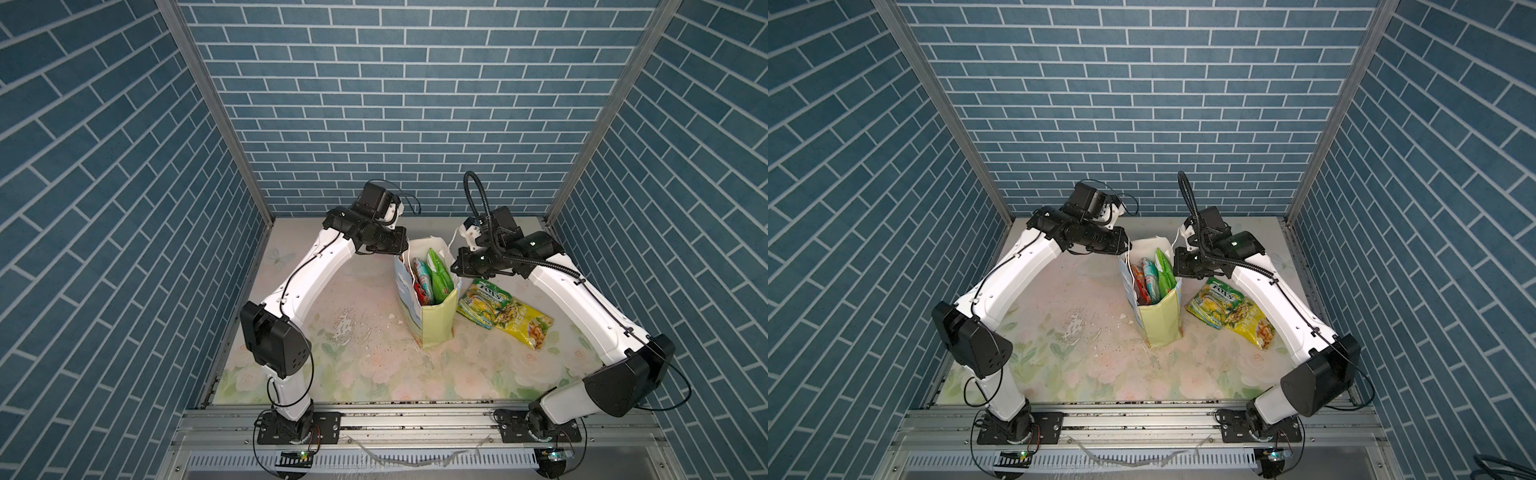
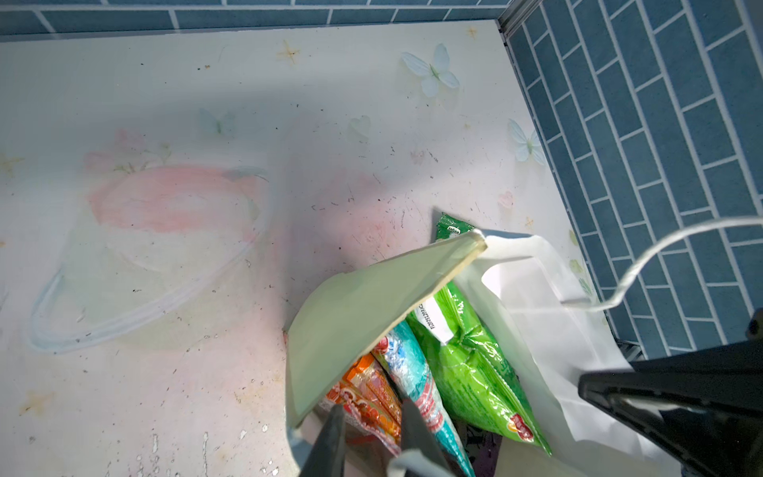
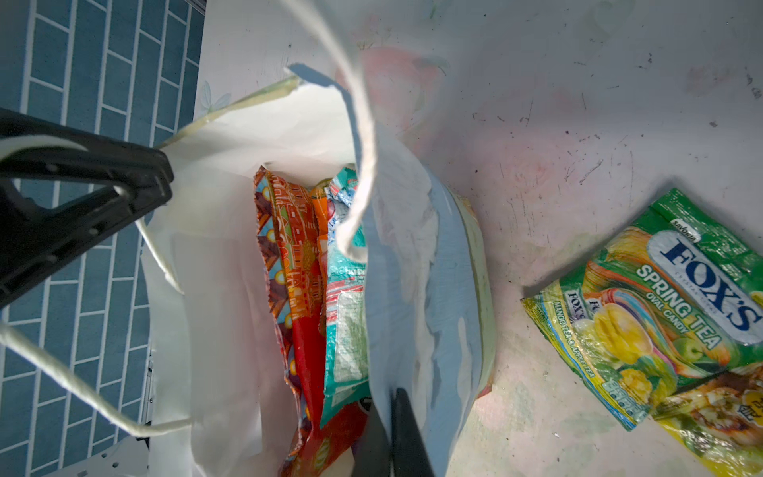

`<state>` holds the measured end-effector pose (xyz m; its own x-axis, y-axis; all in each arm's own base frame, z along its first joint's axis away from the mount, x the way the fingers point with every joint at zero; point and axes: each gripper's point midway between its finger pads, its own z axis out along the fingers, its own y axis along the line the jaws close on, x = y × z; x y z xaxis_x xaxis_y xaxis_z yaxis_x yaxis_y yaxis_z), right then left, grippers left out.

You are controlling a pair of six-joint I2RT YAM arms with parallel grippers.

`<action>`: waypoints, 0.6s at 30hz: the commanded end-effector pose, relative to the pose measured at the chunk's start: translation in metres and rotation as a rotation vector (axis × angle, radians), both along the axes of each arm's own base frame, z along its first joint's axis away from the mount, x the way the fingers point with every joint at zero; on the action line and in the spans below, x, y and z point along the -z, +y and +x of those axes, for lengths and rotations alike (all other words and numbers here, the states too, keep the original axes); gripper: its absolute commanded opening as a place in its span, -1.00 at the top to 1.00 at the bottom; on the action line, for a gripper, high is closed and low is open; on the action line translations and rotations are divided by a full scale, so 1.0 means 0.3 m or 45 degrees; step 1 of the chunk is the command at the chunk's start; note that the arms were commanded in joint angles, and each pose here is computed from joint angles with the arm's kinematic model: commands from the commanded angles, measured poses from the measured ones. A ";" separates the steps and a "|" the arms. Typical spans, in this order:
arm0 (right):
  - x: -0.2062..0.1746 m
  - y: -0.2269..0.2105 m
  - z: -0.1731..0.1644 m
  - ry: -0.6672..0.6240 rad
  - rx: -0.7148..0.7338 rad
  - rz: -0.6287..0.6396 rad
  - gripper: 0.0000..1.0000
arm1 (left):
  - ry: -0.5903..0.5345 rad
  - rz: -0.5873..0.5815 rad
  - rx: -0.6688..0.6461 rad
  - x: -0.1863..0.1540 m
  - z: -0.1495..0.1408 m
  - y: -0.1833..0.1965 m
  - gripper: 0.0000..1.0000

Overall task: Take the snacks out of the paper bag
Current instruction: Rotate the paper bag at the center of the table.

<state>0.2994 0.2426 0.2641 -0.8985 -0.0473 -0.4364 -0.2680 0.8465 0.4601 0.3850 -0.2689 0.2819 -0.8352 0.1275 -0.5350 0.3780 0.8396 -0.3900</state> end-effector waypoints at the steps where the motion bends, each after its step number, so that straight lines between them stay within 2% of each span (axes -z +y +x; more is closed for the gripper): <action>1: -0.051 0.034 -0.002 -0.014 0.032 0.104 1.00 | -0.034 -0.018 0.031 -0.039 0.031 0.008 0.48; 12: -0.059 0.065 0.040 -0.021 0.068 0.161 1.00 | -0.104 -0.060 0.079 -0.142 0.137 0.003 0.47; 18: -0.028 0.040 0.009 0.006 0.071 0.126 0.92 | -0.036 -0.067 0.103 -0.140 0.088 0.006 0.47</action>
